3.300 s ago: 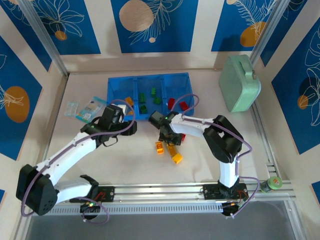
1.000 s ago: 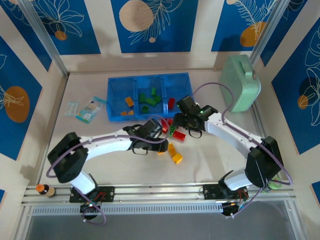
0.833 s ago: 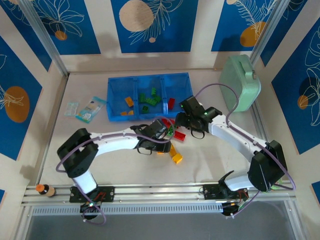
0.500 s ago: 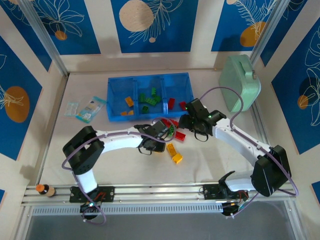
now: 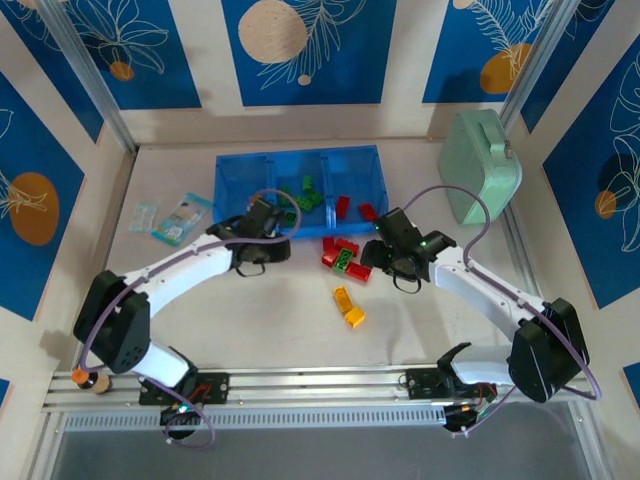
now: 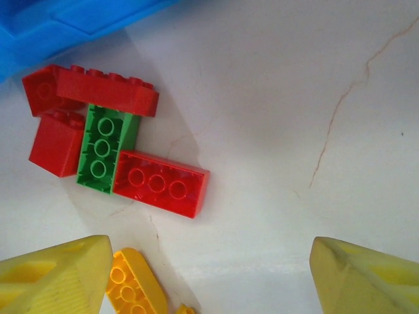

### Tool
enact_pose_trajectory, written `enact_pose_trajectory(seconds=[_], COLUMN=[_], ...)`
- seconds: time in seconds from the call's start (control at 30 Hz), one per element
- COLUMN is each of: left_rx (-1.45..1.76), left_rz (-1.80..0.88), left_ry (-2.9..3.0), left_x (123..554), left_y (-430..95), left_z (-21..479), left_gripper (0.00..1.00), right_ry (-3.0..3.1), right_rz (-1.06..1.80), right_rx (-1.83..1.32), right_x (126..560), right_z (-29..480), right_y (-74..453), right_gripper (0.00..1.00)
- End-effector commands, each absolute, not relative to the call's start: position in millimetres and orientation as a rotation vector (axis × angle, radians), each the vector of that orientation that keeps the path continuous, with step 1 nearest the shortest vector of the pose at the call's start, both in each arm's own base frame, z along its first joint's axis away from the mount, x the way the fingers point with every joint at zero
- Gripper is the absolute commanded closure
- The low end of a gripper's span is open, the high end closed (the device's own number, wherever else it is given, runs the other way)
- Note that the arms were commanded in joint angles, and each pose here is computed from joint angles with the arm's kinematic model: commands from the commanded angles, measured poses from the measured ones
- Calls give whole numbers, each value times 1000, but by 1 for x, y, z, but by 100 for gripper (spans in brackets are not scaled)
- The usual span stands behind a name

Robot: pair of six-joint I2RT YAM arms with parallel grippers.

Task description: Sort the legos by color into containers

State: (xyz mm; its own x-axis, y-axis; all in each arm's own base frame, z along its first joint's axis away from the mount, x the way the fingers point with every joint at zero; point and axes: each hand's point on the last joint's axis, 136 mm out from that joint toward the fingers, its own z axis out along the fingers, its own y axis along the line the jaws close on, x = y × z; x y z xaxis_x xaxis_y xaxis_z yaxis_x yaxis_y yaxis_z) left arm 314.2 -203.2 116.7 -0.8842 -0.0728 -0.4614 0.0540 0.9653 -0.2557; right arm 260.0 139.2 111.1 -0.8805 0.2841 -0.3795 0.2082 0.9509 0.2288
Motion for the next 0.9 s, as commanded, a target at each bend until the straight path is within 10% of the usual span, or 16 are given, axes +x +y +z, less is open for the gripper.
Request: enact_pose_trajectory(seconds=[0.0,0.87], left_rx=[-5,-174], left_rz=[-373,-240], left_ry=[2623,2655], left_x=[328,458], left_y=[-187,-115], left_z=[131,120], left_gripper=[79,78], right_ry=[2689,2754], right_rz=[302,331], right_rx=[370,315], right_x=[252,229], right_z=[111,89], right_y=[142,150], right_gripper=[21,23])
